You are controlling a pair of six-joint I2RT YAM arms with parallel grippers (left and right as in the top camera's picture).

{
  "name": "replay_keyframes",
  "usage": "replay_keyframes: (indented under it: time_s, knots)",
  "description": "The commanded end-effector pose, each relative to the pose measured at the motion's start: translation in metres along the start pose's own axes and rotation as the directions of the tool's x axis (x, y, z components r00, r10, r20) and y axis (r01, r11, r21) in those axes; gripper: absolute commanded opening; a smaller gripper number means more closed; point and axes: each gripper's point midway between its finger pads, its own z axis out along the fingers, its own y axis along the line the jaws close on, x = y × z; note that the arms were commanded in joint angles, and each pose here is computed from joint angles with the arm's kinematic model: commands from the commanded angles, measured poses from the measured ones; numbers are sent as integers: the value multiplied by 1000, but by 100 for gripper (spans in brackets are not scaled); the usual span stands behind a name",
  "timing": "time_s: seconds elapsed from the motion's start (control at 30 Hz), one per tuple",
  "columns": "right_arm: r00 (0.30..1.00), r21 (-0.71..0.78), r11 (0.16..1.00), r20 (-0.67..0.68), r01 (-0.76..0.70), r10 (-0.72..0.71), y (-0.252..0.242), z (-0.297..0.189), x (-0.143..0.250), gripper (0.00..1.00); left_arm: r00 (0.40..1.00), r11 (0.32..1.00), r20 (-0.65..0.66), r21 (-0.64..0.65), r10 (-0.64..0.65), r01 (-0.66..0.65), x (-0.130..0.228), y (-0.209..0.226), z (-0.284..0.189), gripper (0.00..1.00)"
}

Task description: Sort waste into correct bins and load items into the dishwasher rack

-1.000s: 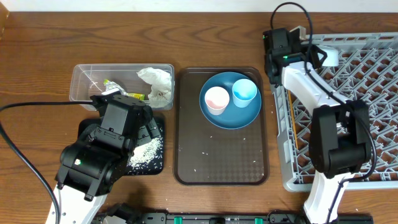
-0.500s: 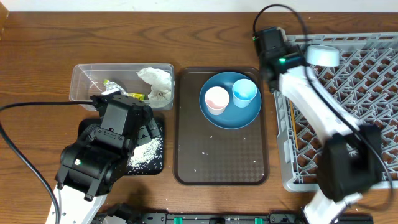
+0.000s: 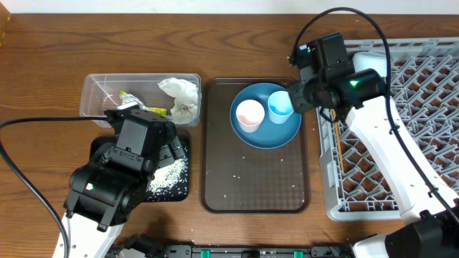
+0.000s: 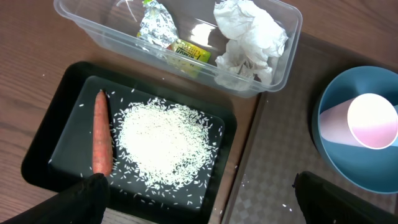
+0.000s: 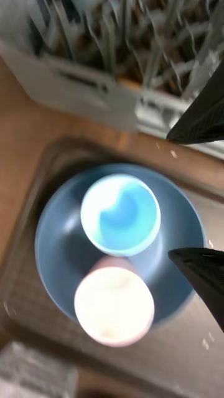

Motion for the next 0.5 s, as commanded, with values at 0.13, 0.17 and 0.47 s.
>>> replay_keyframes:
  time_s: [0.13,0.17,0.47]
  knots:
    - [998,-204,978,-59,-35,23,46,-4,13,52,1000,1000,21,-3,-17,18,-5,2,-4,98]
    - [998,-230,973,-64,-32,18,53,-5,14,52,1000,1000,21,-4,-17,18,-5,2,-4,98]
    - [997,-338,940,-47,45,-65,97,-11,16,54,1000,1000,21,-3,-17,18,-5,2,-4,98]
